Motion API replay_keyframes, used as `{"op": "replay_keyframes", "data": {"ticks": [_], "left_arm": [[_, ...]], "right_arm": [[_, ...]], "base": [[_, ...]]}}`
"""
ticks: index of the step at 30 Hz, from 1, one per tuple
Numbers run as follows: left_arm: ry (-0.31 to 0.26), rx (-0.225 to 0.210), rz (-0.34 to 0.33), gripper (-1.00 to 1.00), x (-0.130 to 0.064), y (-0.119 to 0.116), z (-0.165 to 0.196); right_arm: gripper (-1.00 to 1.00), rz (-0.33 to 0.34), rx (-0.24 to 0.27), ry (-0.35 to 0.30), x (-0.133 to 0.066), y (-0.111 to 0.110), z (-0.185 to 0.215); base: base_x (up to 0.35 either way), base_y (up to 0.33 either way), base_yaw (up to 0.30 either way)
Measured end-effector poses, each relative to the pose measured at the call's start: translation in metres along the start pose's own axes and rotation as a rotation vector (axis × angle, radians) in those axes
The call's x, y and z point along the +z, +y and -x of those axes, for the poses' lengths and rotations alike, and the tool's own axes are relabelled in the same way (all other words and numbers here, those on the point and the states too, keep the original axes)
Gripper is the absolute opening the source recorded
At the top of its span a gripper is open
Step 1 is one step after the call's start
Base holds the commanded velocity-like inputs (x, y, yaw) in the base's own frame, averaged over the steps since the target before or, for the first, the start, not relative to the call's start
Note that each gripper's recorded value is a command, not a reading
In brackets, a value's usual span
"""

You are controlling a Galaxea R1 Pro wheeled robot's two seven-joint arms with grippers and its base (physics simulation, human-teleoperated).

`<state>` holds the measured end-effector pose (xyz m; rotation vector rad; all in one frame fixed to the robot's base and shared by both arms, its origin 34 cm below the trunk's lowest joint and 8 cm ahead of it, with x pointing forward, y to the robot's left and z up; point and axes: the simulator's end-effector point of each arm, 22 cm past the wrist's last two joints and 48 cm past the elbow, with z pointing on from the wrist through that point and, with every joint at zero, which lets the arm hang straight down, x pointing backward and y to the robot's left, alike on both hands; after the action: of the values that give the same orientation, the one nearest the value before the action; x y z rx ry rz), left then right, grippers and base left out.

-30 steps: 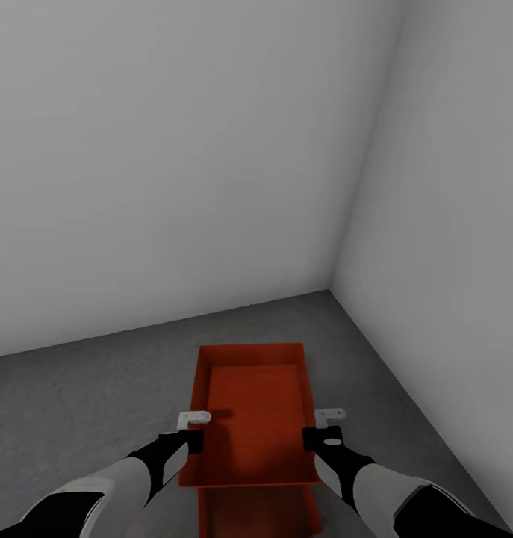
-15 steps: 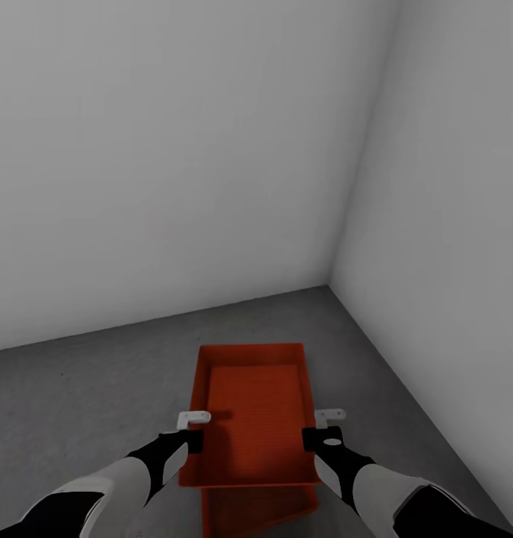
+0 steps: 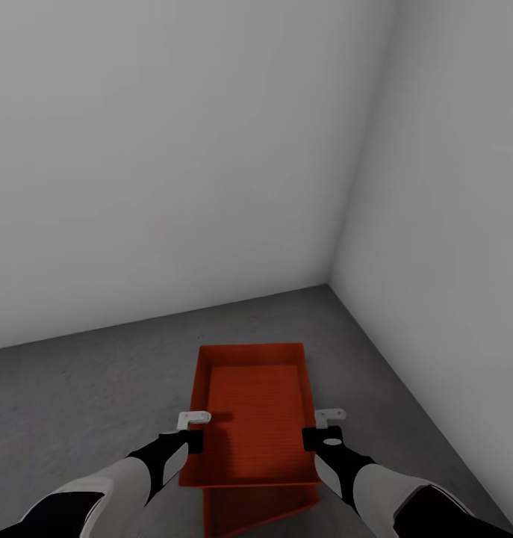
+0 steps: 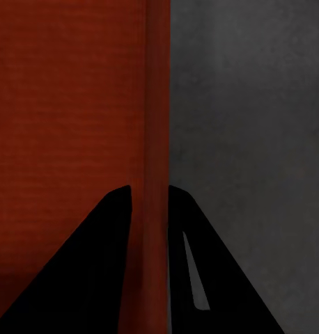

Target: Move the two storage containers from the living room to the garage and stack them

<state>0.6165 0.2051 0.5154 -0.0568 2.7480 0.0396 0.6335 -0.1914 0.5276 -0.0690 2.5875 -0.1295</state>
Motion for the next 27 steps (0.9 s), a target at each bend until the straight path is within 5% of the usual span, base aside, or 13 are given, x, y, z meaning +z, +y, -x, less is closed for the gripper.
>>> {"op": "replay_keyframes", "data": {"ticks": [11,27], "left_arm": [[-0.001,0.0,0.0,-1.0,-0.0001,-0.0002,0.0004],[0.001,-0.001,0.0,-1.0,0.0,0.0,-0.0002]], "right_arm": [[-1.0,0.0,0.0,-0.001,0.0,-0.0002,0.0001],[-1.0,0.0,-0.001,0.001,0.0,-0.0001,0.0]], "base": [[0.0,0.0,0.087],[0.0,0.0,-0.052]]}}
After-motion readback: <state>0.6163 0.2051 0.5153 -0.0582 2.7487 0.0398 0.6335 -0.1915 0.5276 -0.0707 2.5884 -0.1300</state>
